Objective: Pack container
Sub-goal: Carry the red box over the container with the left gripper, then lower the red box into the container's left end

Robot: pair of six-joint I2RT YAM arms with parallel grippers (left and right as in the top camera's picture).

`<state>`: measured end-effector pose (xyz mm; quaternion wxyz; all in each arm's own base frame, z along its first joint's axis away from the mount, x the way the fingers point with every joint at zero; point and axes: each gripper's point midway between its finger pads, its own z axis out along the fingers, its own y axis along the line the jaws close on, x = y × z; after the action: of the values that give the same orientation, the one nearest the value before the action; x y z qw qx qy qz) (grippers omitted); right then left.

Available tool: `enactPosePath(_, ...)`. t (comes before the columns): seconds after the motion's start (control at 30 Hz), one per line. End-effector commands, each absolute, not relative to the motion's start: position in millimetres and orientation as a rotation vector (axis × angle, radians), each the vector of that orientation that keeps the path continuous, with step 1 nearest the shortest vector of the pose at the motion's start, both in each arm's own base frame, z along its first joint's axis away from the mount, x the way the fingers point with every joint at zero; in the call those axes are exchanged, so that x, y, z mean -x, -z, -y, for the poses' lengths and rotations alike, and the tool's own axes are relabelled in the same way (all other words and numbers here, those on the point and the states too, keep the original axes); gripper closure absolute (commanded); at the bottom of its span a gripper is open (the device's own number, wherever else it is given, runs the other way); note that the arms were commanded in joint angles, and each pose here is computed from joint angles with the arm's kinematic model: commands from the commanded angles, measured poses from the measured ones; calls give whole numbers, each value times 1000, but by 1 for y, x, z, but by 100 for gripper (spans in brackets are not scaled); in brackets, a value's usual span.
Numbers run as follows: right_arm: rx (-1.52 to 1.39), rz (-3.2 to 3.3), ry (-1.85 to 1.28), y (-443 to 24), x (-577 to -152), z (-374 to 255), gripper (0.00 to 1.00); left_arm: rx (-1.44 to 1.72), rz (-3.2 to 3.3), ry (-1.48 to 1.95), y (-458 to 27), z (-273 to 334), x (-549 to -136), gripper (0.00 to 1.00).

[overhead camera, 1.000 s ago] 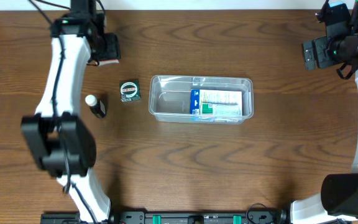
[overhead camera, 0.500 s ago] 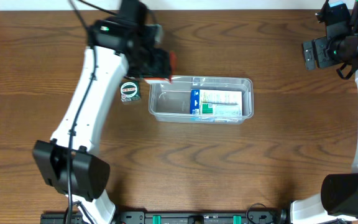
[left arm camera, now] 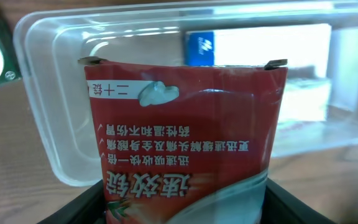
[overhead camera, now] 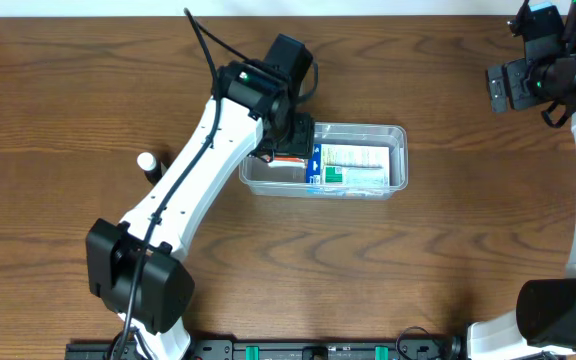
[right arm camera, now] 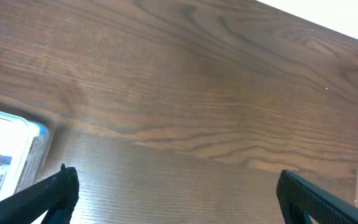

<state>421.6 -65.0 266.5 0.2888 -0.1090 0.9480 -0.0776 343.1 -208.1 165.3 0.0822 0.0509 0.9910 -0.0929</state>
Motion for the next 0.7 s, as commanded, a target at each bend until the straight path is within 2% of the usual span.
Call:
enactPosePath(0.0, 267, -2531, 202, -267, -421, 66, 1, -36, -2984, 185, -147, 198, -344, 35)
enactPosePath(0.3, 267, -2531, 202, -267, -421, 66, 1, 15, -2989, 189, -102, 197, -344, 35)
enactPosePath(0.67, 267, -2531, 202, -267, -421, 66, 1, 13, -2932, 229, -77, 204, -356, 35)
